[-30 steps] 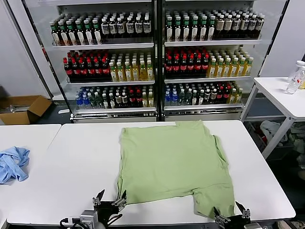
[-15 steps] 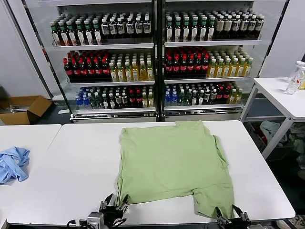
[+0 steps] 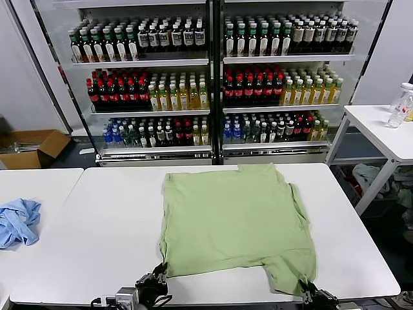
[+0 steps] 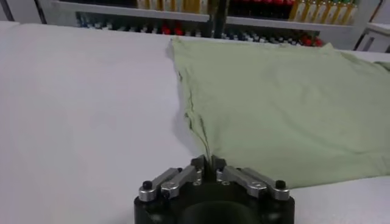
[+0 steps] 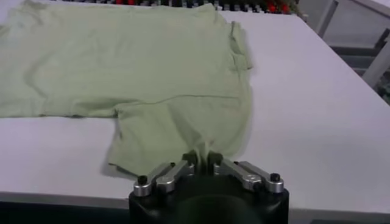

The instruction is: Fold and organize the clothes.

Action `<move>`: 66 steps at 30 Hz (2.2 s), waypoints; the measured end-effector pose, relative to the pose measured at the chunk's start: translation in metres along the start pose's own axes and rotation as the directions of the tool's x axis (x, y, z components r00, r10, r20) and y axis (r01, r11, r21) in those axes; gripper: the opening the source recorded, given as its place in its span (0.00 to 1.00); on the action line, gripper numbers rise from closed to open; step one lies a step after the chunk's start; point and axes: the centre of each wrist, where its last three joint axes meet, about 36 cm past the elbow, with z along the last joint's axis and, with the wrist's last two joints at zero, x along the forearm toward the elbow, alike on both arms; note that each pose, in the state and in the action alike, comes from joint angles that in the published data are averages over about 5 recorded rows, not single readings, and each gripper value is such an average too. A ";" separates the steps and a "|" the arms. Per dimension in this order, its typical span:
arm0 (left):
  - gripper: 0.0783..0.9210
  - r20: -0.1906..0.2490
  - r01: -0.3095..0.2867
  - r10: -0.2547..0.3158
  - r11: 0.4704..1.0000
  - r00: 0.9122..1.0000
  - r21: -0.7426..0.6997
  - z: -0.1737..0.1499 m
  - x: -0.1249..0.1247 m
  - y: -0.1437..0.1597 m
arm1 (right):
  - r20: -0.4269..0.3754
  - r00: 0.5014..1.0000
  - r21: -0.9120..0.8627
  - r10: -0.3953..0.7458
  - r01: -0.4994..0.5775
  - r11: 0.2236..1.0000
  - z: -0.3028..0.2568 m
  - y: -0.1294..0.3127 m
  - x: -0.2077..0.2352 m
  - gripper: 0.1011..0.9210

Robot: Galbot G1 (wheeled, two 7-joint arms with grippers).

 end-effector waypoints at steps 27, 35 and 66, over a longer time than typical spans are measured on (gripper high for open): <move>0.01 0.198 -0.054 0.034 0.994 0.980 0.094 -0.063 -0.008 0.041 | 0.307 0.951 0.017 -0.036 0.032 0.999 -0.090 -0.018 -0.082 0.00; 0.01 0.215 -0.064 0.048 0.996 0.975 0.067 -0.077 -0.048 0.041 | 0.330 0.943 0.072 -0.043 0.020 0.997 -0.112 -0.011 -0.134 0.00; 0.77 0.145 0.019 -0.017 1.000 0.989 -0.015 -0.068 -0.111 0.031 | 0.180 0.982 0.086 0.050 -0.067 0.994 -0.080 -0.037 -0.130 0.84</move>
